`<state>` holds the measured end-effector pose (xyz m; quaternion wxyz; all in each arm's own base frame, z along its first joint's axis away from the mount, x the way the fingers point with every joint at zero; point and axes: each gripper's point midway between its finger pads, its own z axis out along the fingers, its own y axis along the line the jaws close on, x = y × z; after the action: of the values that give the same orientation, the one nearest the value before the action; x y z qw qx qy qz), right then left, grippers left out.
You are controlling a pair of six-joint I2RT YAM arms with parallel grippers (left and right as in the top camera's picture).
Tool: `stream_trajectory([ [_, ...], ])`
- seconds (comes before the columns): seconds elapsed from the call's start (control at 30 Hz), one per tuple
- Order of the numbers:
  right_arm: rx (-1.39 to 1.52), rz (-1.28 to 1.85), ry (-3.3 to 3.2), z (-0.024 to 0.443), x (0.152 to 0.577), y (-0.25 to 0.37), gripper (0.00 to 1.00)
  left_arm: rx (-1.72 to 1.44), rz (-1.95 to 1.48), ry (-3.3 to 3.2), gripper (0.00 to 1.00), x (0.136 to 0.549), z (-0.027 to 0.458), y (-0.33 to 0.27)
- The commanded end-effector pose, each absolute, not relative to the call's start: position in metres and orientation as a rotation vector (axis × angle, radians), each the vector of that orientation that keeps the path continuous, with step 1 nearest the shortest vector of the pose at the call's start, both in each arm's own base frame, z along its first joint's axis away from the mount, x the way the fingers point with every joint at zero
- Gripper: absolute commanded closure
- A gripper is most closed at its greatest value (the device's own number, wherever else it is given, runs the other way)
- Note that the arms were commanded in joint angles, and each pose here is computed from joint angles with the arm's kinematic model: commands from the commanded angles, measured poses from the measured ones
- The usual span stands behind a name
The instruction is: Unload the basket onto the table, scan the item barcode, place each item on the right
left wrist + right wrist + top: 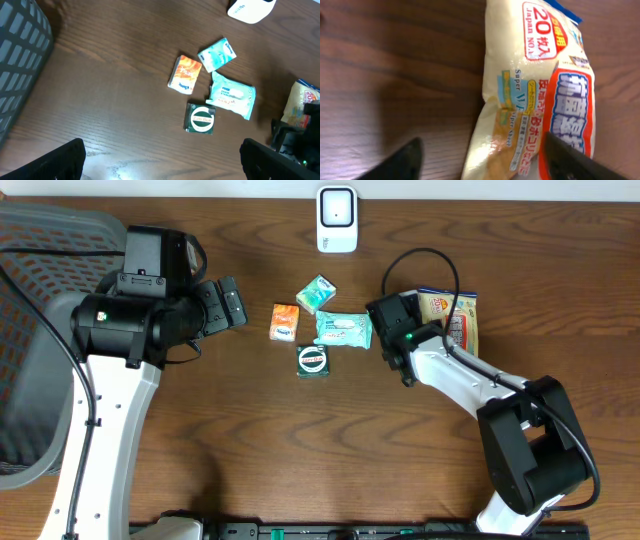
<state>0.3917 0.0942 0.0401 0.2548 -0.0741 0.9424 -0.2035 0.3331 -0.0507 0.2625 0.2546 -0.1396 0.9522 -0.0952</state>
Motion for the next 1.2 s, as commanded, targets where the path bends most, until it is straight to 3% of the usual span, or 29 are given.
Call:
stream_trajectory([
  [0.0, -0.131, -0.482, 2.480, 0.079, 0.413, 0.101, 0.19, -0.378, -0.250, 2.575, 0.02, 0.334, 0.266, -0.048],
  [0.2, 0.037, -0.275, 2.420, 0.129, 0.437, 0.080, 0.13, -0.378, -0.250, 2.575, 0.02, 0.334, 0.266, -0.048],
  [0.4, 0.167, 0.093, 2.496, 0.127, 0.442, 0.043, 0.09, -0.378, -0.250, 2.575, 0.02, 0.334, 0.266, -0.048],
  [0.43, 0.190, 0.154, 2.515, 0.123, 0.441, 0.036, 0.16, -0.378, -0.250, 2.575, 0.02, 0.334, 0.266, -0.048],
  [0.5, 0.250, 0.250, 2.562, 0.113, 0.435, 0.021, 0.39, -0.378, -0.250, 2.575, 0.02, 0.334, 0.266, -0.048],
  [0.57, 0.311, 0.299, 2.607, 0.101, 0.427, 0.008, 0.42, -0.378, -0.250, 2.575, 0.02, 0.334, 0.266, -0.048],
  [0.63, 0.364, 0.330, 2.648, 0.088, 0.421, -0.003, 0.37, -0.378, -0.250, 2.575, 0.02, 0.334, 0.266, -0.048],
  [0.73, 0.398, 0.381, 2.695, 0.067, 0.414, -0.010, 0.17, -0.378, -0.250, 2.575, 0.02, 0.334, 0.266, -0.048],
  [0.77, 0.387, 0.406, 2.708, 0.061, 0.413, -0.009, 0.15, -0.378, -0.250, 2.575, 0.02, 0.334, 0.266, -0.048],
  [1.07, 0.363, 0.581, 2.804, 0.022, 0.403, 0.009, 0.13, -0.378, -0.250, 2.575, 0.02, 0.334, 0.266, -0.048],
  [1.17, 0.369, 0.588, 2.837, 0.012, 0.398, 0.010, 0.20, -0.378, -0.250, 2.575, 0.02, 0.334, 0.266, -0.048],
])
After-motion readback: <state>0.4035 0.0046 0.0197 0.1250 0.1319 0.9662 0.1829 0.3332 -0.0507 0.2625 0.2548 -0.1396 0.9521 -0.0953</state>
